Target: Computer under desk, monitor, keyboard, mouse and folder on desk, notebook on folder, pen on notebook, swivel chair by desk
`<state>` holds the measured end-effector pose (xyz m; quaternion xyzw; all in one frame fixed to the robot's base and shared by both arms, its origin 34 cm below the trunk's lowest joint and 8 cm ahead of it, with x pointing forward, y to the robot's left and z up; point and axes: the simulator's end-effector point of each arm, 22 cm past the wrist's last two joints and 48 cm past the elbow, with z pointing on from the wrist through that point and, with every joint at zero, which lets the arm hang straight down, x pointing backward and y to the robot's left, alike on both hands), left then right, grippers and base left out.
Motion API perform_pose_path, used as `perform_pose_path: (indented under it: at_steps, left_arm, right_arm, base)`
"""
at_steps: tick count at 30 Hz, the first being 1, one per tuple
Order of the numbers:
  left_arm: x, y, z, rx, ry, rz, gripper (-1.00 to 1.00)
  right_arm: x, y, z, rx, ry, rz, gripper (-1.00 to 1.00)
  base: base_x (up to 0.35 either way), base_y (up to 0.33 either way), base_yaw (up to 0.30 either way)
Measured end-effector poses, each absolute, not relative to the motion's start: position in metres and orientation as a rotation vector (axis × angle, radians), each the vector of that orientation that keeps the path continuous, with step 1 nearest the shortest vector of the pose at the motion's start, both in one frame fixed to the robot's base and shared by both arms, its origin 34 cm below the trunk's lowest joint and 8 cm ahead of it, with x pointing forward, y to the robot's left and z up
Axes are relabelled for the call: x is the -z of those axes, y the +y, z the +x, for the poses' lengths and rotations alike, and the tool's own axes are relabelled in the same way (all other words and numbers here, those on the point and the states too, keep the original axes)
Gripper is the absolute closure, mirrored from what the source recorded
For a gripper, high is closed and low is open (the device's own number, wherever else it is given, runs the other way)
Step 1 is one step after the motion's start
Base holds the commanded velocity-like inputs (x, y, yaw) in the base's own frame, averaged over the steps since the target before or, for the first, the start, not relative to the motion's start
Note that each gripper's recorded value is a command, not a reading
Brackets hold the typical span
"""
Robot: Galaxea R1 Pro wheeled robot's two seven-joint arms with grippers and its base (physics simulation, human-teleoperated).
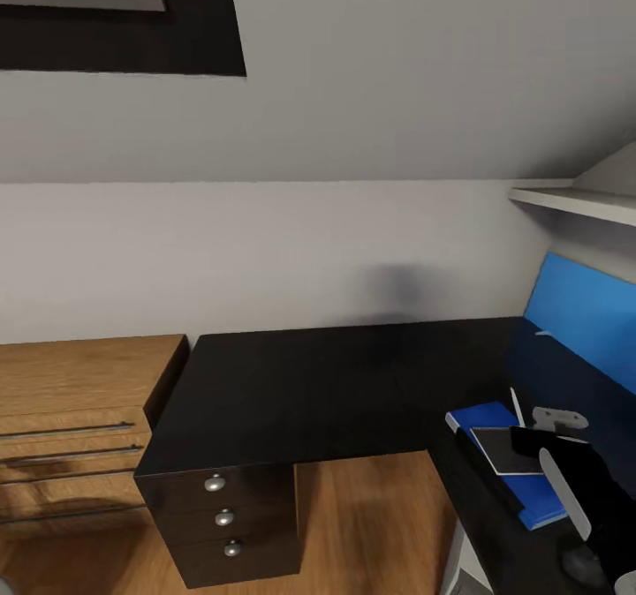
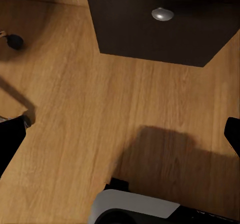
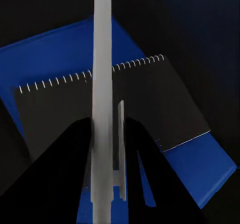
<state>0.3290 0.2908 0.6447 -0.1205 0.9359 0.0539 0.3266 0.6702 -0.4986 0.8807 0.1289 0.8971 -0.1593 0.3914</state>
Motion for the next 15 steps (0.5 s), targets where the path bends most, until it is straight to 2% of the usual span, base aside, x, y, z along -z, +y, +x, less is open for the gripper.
perform_pose_path:
  at_steps: [5,7,15]
  left_arm:
    - [-0.645,0.291,0.329,-0.140,2.452,-0.315,-1.00]
    - [-0.645,0.291,0.330,-0.138,2.451,-0.315,-1.00]
    - [-0.645,0.291,0.330,-0.140,2.451,-0.316,-1.00]
  right_arm:
    - [-0.862,-0.509,0.670,0.421,2.329,0.362,1.00]
    - [-0.848,-0.529,0.676,0.500,2.355,0.366,1.00]
    - [-0.844,-0.534,0.676,0.529,2.363,0.356,1.00]
  base:
    - [0.145,0.000,0.000]
    - [0.008,0.000,0.000]
    - [0.001,0.000,0.000]
